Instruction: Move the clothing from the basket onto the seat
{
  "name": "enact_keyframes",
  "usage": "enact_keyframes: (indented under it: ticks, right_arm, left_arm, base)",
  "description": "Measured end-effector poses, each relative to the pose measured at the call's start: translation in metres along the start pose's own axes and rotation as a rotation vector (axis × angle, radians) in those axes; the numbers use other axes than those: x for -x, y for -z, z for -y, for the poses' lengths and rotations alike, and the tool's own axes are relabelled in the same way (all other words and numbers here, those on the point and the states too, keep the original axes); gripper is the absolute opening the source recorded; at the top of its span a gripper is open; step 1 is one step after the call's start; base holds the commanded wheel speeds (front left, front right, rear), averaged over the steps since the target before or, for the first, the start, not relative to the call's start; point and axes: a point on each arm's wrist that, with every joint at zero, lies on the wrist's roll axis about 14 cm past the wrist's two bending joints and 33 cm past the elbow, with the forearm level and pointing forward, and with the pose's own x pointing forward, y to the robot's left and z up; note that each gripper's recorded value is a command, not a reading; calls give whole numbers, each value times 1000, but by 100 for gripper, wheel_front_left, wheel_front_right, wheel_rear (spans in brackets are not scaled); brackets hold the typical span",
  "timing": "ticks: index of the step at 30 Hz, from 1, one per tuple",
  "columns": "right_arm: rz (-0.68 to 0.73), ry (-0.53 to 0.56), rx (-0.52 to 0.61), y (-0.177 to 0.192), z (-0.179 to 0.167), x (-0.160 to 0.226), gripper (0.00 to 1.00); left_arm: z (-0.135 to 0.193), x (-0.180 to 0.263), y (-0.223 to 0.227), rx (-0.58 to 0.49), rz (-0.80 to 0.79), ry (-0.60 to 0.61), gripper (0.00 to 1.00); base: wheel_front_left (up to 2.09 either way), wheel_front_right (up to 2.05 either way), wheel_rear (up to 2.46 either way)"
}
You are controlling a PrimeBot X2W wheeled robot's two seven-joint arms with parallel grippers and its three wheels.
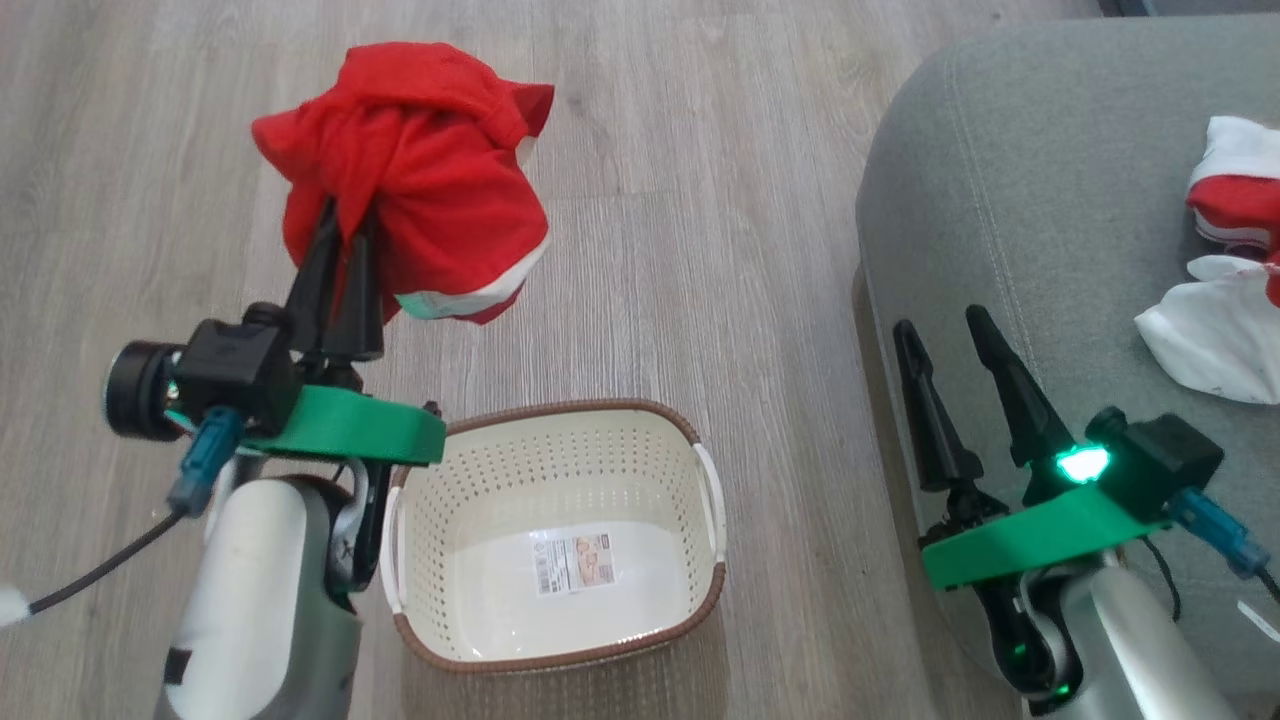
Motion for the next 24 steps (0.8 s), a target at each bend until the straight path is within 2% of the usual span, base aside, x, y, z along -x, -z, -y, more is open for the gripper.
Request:
enact_keyframes:
  ticks: [8, 19, 24]
  right_arm:
    - [-6, -12, 29, -1, -4, 9, 100]
    - [-21, -155, 143, -1, -36, 14, 100]
    - [-67, -297, 307, 10, -58, 23, 100]
  left_arm:
    - [3, 0, -28, 16, 80, 19, 0]
    - [32, 8, -32, 45, 86, 138, 0]
    - [57, 13, -26, 41, 65, 238, 0]
  base:
    - [0, 0, 0]
    - [0, 0, 0]
    - [0, 0, 0]
